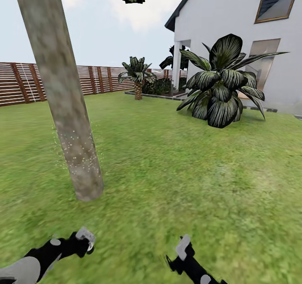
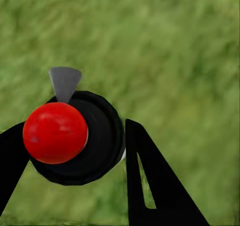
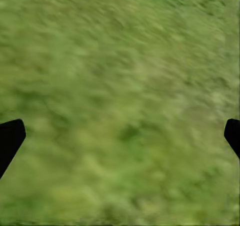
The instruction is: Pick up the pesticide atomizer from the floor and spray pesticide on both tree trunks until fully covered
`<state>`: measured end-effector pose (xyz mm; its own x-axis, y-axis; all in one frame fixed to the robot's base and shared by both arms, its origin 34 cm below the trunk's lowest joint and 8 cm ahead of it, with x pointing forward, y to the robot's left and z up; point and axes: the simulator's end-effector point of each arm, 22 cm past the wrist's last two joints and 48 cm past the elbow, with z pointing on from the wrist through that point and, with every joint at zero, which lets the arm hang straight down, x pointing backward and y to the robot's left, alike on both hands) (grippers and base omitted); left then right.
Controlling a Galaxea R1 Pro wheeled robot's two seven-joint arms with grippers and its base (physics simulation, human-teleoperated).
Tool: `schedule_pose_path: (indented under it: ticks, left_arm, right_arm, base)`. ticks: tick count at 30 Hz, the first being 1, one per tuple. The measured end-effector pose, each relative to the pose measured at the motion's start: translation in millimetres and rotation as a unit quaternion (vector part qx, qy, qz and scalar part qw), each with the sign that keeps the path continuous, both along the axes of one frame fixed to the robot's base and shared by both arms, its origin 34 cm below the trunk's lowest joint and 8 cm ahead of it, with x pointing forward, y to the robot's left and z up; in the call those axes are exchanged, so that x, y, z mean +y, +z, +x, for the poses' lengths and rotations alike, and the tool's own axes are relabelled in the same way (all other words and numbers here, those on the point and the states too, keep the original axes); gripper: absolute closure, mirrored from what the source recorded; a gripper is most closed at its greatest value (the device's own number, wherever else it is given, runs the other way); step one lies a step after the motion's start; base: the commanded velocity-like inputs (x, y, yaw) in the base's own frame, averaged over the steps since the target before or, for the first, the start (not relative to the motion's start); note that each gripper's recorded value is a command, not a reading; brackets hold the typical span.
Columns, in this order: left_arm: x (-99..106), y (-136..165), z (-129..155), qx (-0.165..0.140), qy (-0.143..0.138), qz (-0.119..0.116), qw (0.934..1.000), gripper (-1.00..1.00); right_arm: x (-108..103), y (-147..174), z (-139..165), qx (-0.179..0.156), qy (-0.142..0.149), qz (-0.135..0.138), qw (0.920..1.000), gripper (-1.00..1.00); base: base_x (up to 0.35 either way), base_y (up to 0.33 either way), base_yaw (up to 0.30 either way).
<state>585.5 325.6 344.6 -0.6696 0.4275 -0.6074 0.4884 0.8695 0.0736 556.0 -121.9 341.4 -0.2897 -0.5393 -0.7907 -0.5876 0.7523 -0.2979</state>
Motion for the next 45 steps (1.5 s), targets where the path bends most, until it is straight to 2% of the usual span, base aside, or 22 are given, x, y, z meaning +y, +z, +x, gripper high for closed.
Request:
schedule_pose_path:
  ticks: [1,2,4,6,9,11,14,15,17,18,21,27,34,45]
  left_arm:
    - [7,-7,-6,-0.009,0.041,-0.009,0.9991,1.0]
    - [18,-14,-15,-0.03,0.087,-0.015,0.9956,1.0]
    - [33,-21,-26,-0.052,0.131,-0.007,0.99,1.0]
    - [57,-28,-41,-0.07,0.186,0.016,0.9799,1.0]
    - [74,-31,-51,-0.084,0.235,0.03,0.9679,1.0]
    - [78,-33,-57,-0.086,0.267,0.023,0.9595,1.0]
    - [82,-45,-77,-0.074,0.297,0.015,0.9518,1.0]
    - [86,-48,-87,-0.075,0.323,0.003,0.9432,1.0]
    - [88,-48,-90,-0.077,0.335,-0.001,0.9391,1.0]
    - [89,-52,-97,-0.071,0.339,-0.002,0.9381,1.0]
    - [85,-53,-97,-0.068,0.335,-0.005,0.9398,1.0]
    - [86,-53,-97,-0.069,0.334,-0.005,0.9401,1.0]
    - [87,-61,-113,-0.059,0.335,-0.001,0.9404,1.0]
    - [88,-62,-114,-0.058,0.336,0.001,0.9401,1.0]
  right_arm:
    - [-11,2,4,-0.012,-0.029,0.002,0.9995,-1.0]
    - [-24,8,8,-0.028,-0.072,0.02,0.9968,-1.0]
    - [-38,7,5,-0.031,-0.12,0.043,0.9913,-1.0]
    - [-63,3,0,-0.028,-0.172,0.059,0.9829,-1.0]
    - [-75,1,-2,-0.026,-0.196,0.065,0.9781,-1.0]
    - [-83,0,-2,-0.025,-0.207,0.066,0.9758,-1.0]
    - [-101,-10,-12,-0.012,-0.237,0.066,0.9691,-1.0]
    - [-112,-15,-18,-0.005,-0.253,0.066,0.9652,-1.0]
    - [-120,-17,-21,-0.003,-0.259,0.063,0.9637,-1.0]
    - [-130,-19,-23,0.0,-0.275,0.064,0.9594,-1.0]
    - [-137,-22,-28,0.005,-0.294,0.07,0.9531,-1.0]
    - [-137,-23,-29,0.006,-0.297,0.071,0.9523,-1.0]
    - [-136,-23,-29,0.007,-0.297,0.071,0.9523,-1.0]
    - [-136,-24,-29,0.007,-0.297,0.072,0.9521,-1.0]
  base:
    - [0.0,0.0,0.0]
    - [0.0,0.0,0.0]
    - [0.0,0.0,0.0]
    - [0.0,0.0,0.0]
    - [0.0,0.0,0.0]
    - [0.0,0.0,0.0]
    - [0.0,0.0,0.0]
    - [0.0,0.0,0.0]
    - [0.0,0.0,0.0]
    - [0.0,0.0,-0.004]
    - [0.0,0.0,-0.185]
    - [0.0,0.0,-0.261]
    - [-0.012,0.008,-0.267]
    - [-0.241,0.205,-0.27]
